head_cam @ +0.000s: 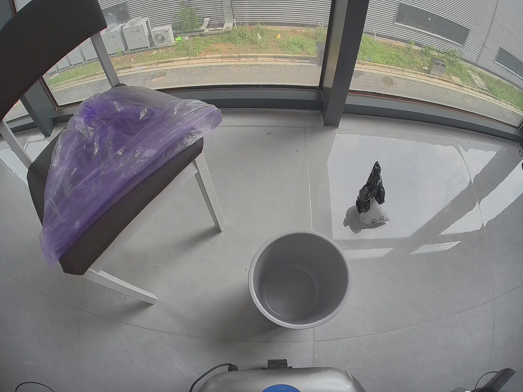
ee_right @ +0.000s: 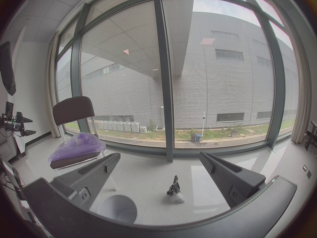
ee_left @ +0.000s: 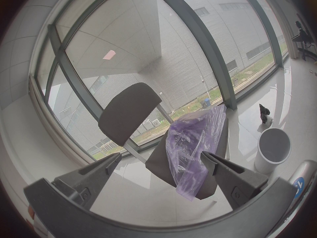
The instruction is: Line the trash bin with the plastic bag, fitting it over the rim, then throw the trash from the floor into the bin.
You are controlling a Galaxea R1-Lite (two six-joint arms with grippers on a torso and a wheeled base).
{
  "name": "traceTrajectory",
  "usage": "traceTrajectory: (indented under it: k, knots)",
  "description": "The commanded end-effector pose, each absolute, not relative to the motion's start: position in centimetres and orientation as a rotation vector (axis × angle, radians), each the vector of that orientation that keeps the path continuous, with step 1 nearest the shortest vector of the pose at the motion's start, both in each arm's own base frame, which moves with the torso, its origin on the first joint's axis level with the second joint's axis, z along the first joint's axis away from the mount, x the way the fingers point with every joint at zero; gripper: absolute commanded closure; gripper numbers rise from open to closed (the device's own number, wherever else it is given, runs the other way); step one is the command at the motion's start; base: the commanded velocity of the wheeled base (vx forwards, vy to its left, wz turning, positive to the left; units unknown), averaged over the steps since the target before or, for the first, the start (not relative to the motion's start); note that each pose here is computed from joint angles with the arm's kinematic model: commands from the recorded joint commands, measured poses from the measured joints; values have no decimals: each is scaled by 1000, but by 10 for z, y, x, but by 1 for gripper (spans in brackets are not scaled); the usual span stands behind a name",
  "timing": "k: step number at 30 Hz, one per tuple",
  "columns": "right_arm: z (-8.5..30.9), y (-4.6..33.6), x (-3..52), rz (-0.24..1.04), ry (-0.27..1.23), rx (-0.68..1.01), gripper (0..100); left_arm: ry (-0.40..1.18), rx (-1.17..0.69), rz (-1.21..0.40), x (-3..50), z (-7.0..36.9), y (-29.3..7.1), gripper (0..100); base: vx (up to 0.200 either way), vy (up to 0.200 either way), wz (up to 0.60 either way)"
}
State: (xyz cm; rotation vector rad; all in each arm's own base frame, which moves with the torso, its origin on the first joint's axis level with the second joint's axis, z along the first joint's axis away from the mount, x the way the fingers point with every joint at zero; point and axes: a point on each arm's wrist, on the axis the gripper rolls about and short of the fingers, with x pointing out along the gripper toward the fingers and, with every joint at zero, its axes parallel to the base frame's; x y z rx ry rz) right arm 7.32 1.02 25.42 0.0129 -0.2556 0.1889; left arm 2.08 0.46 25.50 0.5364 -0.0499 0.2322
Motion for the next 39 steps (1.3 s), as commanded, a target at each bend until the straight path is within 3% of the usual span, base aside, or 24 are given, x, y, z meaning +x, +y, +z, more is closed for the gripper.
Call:
traceTrajectory:
  k: [1, 13, 21, 35, 39]
  knots:
    - [248, 13, 88, 201, -182, 13, 0, 109, 550, 193, 48, 241, 6, 0, 0, 0, 0]
    - [237, 15, 106, 196, -81, 37, 0, 354, 604, 97, 71, 207, 6, 0, 0, 0, 0]
    - [227, 10, 106, 154, -49, 39, 0, 383, 634, 35, 85, 203, 2, 0, 0, 0, 0]
    - [232, 9, 103, 121, -76, 40, 0, 579, 640, -22, 128, 182, 2, 0, 0, 0, 0]
    - [235, 9, 99, 121, -98, 39, 0, 558, 640, -16, 136, 182, 2, 0, 0, 0, 0]
